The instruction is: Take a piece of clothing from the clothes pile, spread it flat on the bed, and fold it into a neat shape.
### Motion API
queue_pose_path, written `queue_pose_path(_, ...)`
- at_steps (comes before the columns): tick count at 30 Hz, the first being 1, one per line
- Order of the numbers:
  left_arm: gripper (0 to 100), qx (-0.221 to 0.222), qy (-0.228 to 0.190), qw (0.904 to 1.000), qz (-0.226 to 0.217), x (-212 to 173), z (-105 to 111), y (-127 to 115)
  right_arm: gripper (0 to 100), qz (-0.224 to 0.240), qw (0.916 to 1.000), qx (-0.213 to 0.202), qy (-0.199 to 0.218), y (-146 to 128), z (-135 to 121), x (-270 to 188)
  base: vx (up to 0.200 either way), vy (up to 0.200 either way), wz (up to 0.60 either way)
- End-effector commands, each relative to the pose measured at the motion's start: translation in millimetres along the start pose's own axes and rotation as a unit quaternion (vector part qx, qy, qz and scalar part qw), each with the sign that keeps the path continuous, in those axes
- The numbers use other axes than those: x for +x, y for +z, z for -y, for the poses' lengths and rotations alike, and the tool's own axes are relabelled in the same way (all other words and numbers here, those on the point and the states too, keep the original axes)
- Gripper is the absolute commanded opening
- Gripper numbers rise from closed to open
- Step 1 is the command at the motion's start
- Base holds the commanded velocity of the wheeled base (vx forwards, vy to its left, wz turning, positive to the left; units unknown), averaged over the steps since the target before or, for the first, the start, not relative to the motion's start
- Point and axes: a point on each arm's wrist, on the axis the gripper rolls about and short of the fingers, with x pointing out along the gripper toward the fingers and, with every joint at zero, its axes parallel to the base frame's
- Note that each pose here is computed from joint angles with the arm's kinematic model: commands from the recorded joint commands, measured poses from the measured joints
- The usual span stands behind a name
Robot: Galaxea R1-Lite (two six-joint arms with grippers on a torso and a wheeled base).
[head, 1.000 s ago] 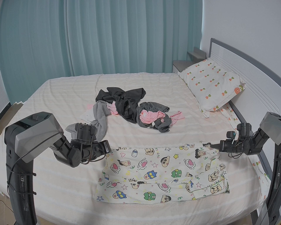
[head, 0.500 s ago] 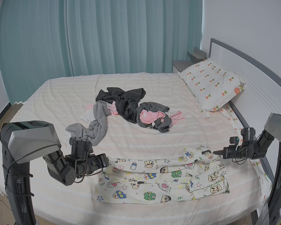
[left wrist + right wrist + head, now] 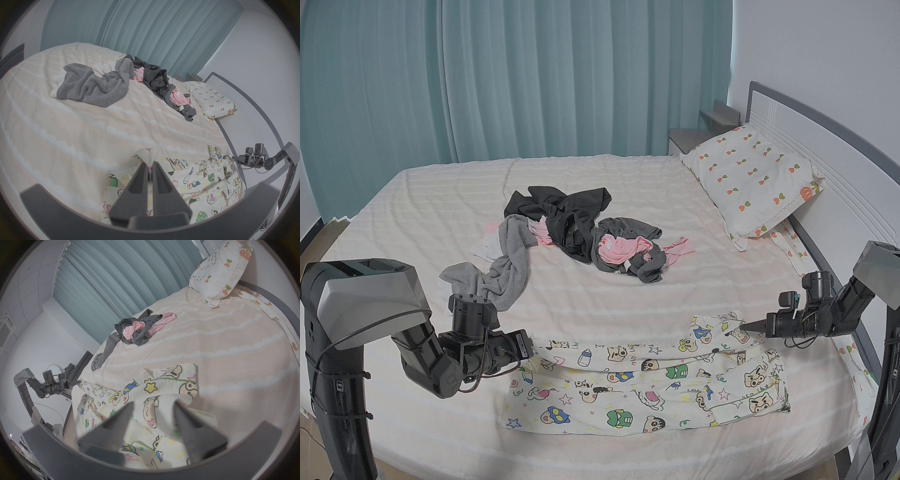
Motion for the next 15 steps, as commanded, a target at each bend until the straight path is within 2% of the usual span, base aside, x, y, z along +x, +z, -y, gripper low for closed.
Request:
queue_pose_path(1,0,-0.001,0.001,1.0000,-0.001,0.8,-0.6,-0.6,100,-0.004,1.0000,0.000,0.001,-1.3,2.1,6.2,0.000,0.000,0.00)
queue_pose_path(11,0,-0.001,0.002,1.0000,-0.001,0.8,-0.7,-0.7,100,-0.023,0.9997,0.004,0.008,3.8,3.5,24.1,0.000,0.000,0.00)
queue_pose_path(15,0,-0.001,0.001,1.0000,0.000,0.8,-0.6,-0.6,100,-0.050,0.9985,0.019,0.011,9.3,-1.0,25.8,0.000,0.000,0.00)
